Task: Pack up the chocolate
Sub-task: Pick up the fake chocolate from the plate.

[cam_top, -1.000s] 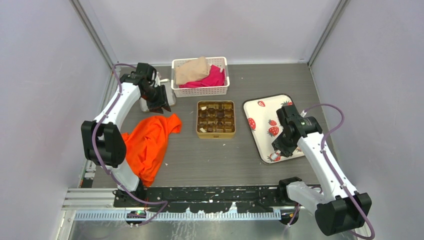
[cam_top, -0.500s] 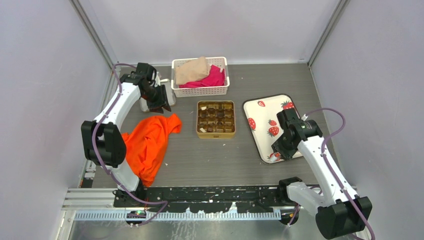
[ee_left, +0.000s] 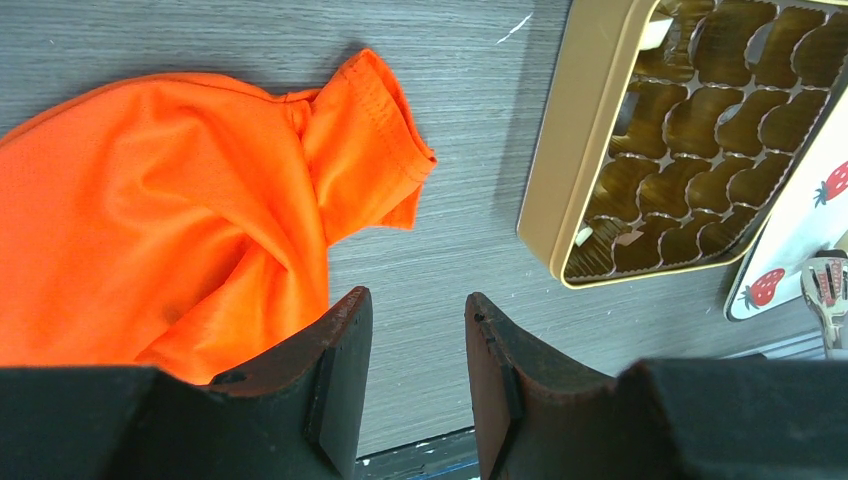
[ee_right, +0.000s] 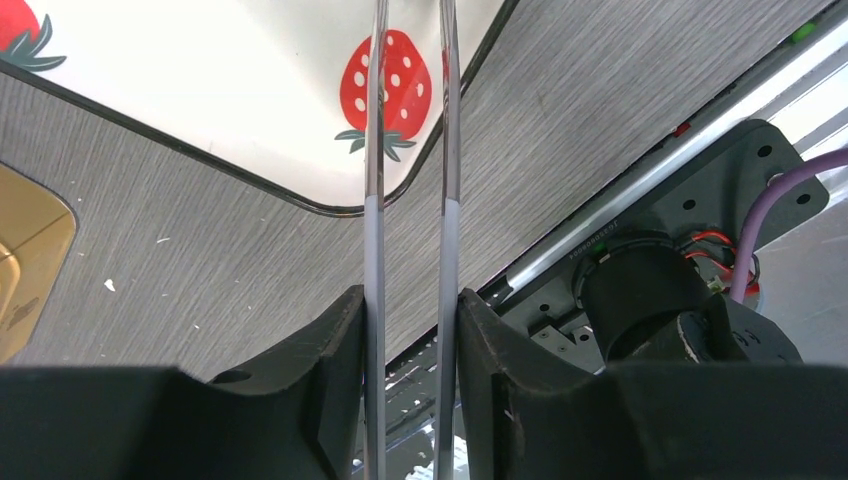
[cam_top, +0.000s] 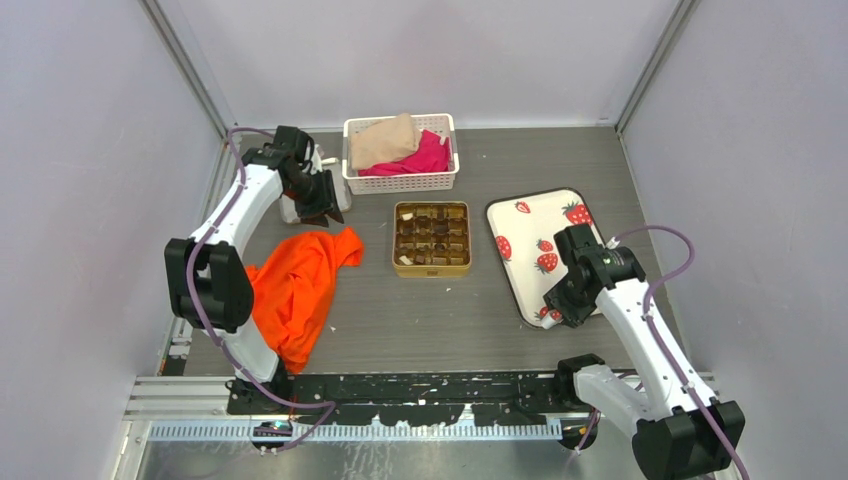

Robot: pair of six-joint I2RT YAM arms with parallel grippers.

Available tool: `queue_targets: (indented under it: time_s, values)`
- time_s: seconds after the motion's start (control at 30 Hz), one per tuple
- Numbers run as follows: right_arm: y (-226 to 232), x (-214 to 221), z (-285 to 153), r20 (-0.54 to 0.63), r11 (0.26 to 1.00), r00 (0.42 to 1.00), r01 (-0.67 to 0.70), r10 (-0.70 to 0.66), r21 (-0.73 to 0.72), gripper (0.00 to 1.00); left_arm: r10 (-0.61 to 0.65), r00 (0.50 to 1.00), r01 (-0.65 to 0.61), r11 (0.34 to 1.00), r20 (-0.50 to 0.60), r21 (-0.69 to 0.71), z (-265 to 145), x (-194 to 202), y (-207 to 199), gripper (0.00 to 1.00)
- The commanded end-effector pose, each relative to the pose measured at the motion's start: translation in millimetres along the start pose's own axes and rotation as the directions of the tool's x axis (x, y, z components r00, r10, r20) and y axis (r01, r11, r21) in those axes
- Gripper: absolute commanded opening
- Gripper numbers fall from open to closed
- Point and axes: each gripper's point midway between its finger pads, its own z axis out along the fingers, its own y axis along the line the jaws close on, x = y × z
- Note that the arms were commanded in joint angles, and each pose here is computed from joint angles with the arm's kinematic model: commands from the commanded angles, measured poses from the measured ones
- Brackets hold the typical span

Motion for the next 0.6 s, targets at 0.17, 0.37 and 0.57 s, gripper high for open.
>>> queue_targets:
  time_s: [0.17,0.37,0.57]
  values:
    - [-3.7,-10.6,0.4,0.064,0.999,0.997,-0.049,0.048,0.015,0.45,0.017,0.998,-0.019,0.999,0.055,0.038,-9.4,-19.5,-10.2,0.41]
    - [1.9,-17.2,4.6,0.083,0.999,0.996,-0.035,0.033,0.020,0.46,0.019,0.998,-0.021,0.999,0.053,0.033,-8.0,-20.1,-9.2,0.41]
    - [4.3,-17.9,11.6,0.088,0.999,0.996,-0.030,0.028,0.024,0.49,0.019,0.998,-0.021,0.999,0.054,0.034,-7.2,-20.4,-9.3,0.40]
